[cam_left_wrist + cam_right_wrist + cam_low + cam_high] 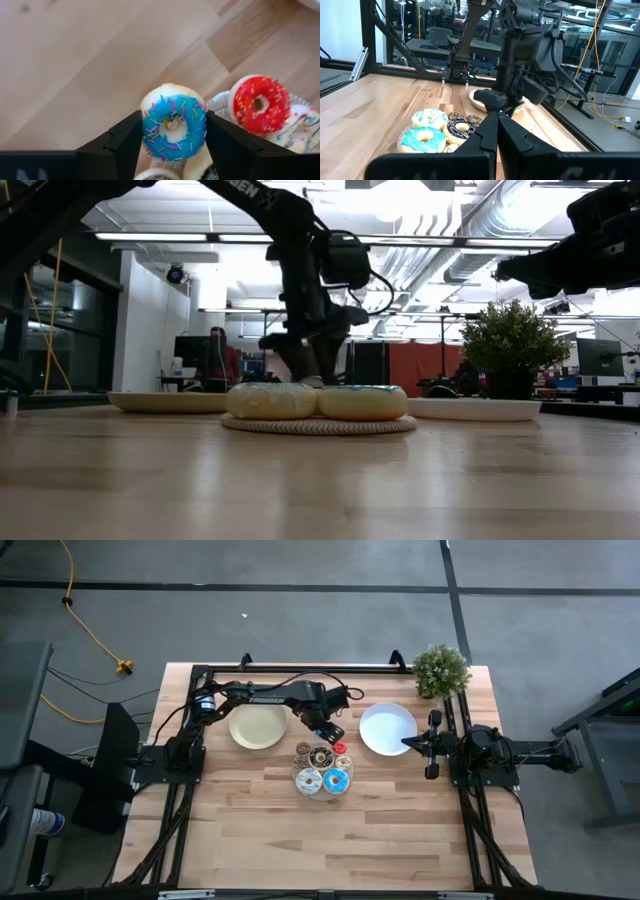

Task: Pick & Place donuts
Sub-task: Put the small blue donut on the brown plate

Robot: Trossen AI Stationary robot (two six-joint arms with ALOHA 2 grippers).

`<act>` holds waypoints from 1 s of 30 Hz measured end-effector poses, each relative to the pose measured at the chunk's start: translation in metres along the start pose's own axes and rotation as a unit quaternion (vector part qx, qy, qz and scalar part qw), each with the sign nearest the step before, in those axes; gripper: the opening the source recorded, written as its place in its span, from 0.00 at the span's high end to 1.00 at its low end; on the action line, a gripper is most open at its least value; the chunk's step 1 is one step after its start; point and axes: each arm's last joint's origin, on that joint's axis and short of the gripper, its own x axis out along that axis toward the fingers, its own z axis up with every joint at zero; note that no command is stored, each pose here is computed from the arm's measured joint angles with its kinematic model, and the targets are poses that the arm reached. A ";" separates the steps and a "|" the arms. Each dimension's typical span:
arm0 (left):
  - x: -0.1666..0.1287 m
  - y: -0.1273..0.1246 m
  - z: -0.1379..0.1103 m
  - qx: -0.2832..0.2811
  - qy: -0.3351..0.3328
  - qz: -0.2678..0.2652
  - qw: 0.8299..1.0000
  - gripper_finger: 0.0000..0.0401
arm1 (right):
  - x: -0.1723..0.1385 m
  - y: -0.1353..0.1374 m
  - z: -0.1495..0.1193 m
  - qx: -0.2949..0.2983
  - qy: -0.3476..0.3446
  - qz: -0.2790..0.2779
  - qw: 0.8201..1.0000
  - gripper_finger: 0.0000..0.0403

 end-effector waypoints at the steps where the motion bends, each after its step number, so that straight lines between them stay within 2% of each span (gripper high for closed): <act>1: -0.005 0.002 0.000 0.000 0.001 0.005 1.000 0.51 | 0.000 0.000 0.000 0.000 0.000 0.000 1.000 1.00; 6: -0.029 0.014 -0.003 -0.009 -0.003 0.036 0.999 0.51 | 0.000 0.000 0.000 0.000 0.000 0.000 1.000 1.00; 15: -0.067 0.051 -0.011 -0.045 -0.010 0.078 0.996 0.51 | 0.000 0.000 0.000 0.000 -0.001 0.000 1.000 1.00; 22: -0.070 0.092 -0.043 -0.099 -0.025 0.080 0.992 0.51 | 0.000 0.000 0.000 0.000 0.000 0.000 1.000 1.00; 30: -0.057 0.132 -0.084 -0.160 -0.030 0.086 0.983 0.51 | 0.000 0.000 0.000 0.000 0.000 0.000 1.000 1.00</act>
